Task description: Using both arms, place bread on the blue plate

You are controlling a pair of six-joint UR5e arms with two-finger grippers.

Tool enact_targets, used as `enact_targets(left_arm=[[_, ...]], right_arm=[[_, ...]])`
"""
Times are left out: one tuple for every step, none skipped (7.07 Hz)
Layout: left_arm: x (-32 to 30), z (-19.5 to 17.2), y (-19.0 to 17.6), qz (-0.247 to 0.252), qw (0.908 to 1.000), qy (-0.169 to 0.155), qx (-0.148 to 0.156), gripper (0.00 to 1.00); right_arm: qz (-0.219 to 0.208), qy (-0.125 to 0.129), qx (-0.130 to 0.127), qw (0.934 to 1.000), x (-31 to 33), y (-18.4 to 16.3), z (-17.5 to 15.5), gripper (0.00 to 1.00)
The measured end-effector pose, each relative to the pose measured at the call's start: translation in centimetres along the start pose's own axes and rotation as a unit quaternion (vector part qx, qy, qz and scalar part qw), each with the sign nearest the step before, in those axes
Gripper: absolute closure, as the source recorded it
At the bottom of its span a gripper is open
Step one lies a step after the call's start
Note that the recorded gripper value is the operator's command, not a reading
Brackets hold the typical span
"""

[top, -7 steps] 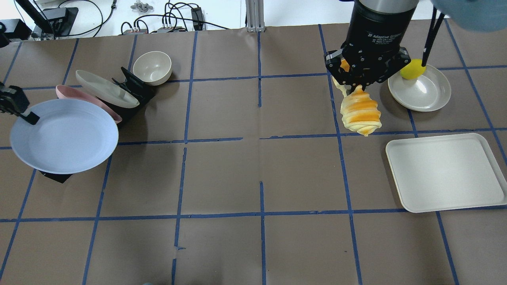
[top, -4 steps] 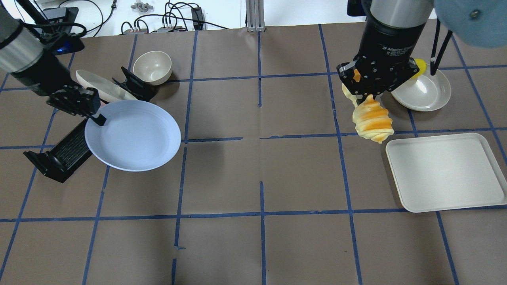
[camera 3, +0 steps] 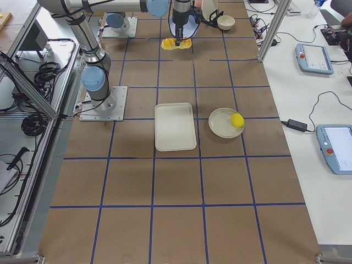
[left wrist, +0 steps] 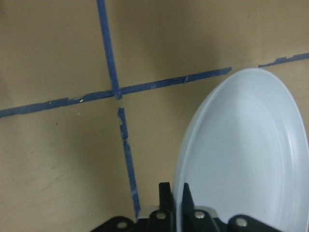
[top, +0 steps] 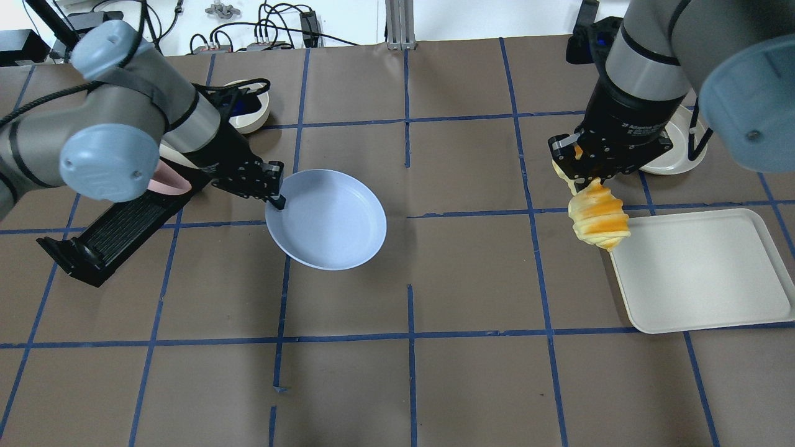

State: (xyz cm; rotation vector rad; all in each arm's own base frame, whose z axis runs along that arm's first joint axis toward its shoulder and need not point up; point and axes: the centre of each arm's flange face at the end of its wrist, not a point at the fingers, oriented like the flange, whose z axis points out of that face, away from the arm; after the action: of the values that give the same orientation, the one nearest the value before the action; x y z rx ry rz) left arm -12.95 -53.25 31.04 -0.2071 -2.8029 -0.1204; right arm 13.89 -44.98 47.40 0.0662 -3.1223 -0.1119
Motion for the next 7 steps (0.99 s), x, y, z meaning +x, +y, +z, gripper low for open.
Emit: enact_targets(left_arm=[[1.6,2.5,-1.5,0.001,0.9999,0.008,0.010,0.86],[3.0,5.1,-3.0,0.005,0.9996,0.017,0.023,0.85],[3.7,7.7,-4.4,0.004,0.9992,0.021,0.034,0.85],[3.9,9.5,-5.4,0.000,0.9988,0.024,0.043,0.84],[4.0,10.6,-6.1,0.000,0.9981,0.033,0.053,0.80],[4.0,11.5,-6.6,0.003,0.9970,0.045,0.062,0.24],[3.9,12.0,-7.1,0.007,0.9960,0.049,0.073,0.00]], right_arm=[[0.004,-0.001,0.000,1.0000,0.4,0.0,0.1,0.89],[0.005,-0.001,0.000,1.0000,0.5,0.0,0.2,0.89],[0.006,-0.001,0.001,1.0000,0.6,-0.1,0.2,0.89],[0.006,-0.001,0.000,1.0000,0.6,-0.1,0.2,0.89],[0.006,-0.001,-0.001,1.0000,0.6,-0.2,0.3,0.89],[0.007,-0.002,-0.001,1.0000,0.6,-0.2,0.4,0.89],[0.008,-0.002,0.004,1.0000,0.5,-0.3,0.3,0.89]])
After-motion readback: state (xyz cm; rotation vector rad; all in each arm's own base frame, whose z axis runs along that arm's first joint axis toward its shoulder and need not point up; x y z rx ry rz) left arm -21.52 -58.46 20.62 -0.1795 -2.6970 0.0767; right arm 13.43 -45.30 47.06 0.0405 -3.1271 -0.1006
